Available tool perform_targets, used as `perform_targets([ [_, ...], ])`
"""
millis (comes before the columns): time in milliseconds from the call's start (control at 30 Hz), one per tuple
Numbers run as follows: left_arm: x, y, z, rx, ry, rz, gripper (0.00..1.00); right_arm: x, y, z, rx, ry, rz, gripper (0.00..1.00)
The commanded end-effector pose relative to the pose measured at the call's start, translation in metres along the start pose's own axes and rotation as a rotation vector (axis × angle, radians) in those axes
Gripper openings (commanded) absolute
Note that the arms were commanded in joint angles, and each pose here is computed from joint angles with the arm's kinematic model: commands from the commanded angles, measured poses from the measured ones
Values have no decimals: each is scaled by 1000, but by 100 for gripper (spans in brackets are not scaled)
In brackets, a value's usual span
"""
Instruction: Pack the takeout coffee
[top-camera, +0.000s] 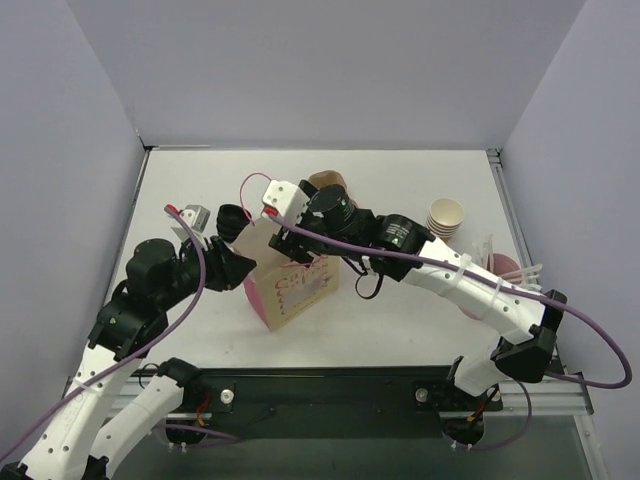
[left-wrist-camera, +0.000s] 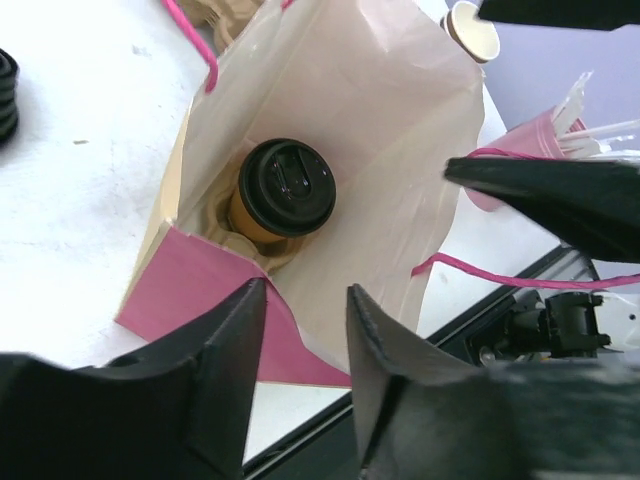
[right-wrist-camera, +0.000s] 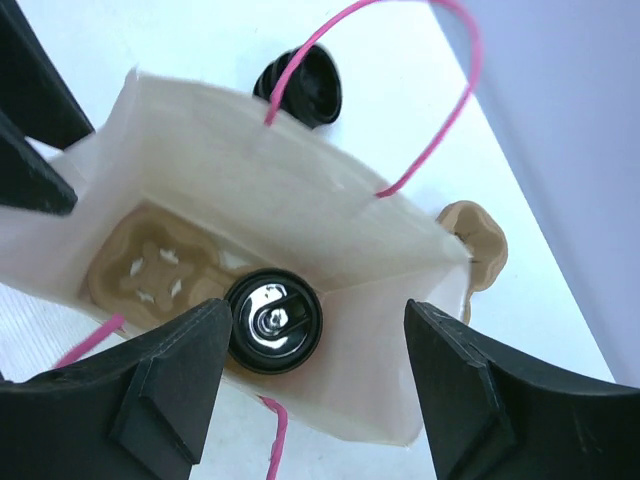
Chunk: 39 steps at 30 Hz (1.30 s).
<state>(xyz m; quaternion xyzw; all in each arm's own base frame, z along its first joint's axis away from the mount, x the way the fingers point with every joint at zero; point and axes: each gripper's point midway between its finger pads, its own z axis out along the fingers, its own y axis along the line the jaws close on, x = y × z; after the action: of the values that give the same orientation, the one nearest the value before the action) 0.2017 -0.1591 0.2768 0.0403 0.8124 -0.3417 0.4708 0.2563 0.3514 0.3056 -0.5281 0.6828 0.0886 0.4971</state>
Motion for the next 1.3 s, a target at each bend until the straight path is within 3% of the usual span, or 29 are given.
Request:
perform_targets([
  [0,-36,-5,-7,-27,-101,73,51,-50,-44,-52,160,-151,189,71],
  [167,-55,-3,-5,-58,-142,137,57,-60,-65,-72,249,-195,339,71],
  [300,-62,-4,-4,-64,-145,164,63,-39,-88,-95,400,-161,464,71],
  [400,-71,-11,-7,-48,-140,232,82,-15,-99,-116,500,-116,530,69],
  [433,-72,-11,-8,-53,-132,248,94,-5,-107,-124,561,-90,543,67],
  [567,-89,-13,-14,-86,-171,262,96,46,-120,-156,686,51,617,64],
  [700,-96,-5,-22,-137,-224,239,97,114,-137,-185,828,225,809,59],
  [900,-102,14,-39,-267,-248,274,97,206,-120,-228,951,531,1047,60],
  [1000,-104,20,-53,-311,-265,279,97,236,-98,-238,966,652,1133,59],
  [1067,-103,20,-57,-315,-274,274,97,247,-91,-247,988,667,1178,56],
  [1267,-93,25,-54,-308,-272,264,97,275,-75,-246,971,776,1184,52],
])
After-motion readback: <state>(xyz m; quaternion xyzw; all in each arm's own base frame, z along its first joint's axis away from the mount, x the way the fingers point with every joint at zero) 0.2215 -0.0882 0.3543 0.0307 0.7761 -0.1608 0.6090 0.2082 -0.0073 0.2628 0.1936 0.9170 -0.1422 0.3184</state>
